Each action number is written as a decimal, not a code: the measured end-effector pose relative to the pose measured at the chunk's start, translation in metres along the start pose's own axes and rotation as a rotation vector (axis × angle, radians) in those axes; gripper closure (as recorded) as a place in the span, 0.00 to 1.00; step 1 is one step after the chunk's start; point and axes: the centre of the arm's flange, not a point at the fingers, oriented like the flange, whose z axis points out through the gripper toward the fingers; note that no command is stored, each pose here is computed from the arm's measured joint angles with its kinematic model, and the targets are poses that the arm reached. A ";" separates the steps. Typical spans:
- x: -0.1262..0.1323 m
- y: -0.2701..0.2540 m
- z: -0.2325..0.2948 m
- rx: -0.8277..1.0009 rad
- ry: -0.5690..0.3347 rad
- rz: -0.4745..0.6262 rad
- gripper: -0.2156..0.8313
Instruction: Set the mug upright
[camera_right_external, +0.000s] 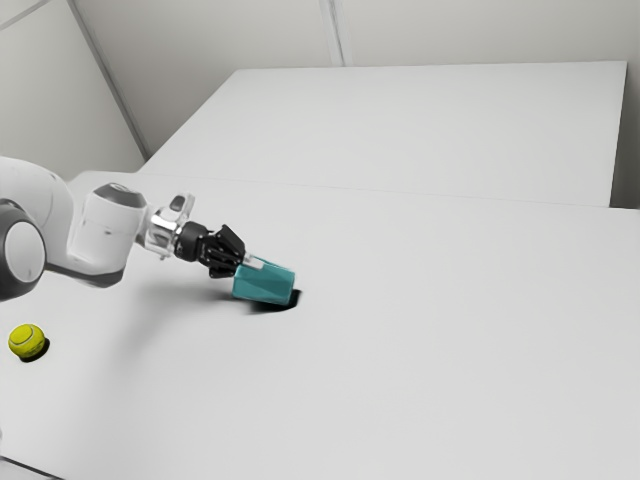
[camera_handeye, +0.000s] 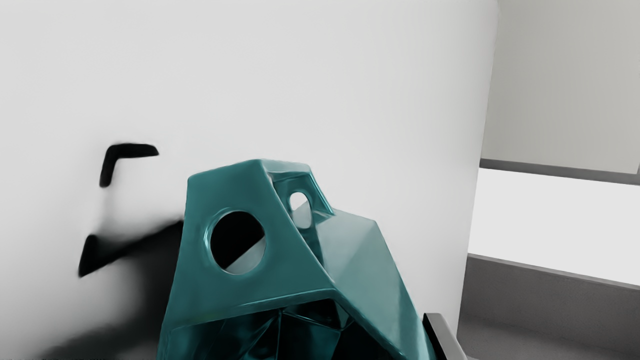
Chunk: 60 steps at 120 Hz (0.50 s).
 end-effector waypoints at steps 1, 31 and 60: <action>0.000 0.000 0.000 0.000 0.000 0.000 0.91; 0.010 0.064 -0.006 0.025 0.013 0.097 0.92; 0.038 0.192 -0.047 0.525 -0.119 0.418 0.95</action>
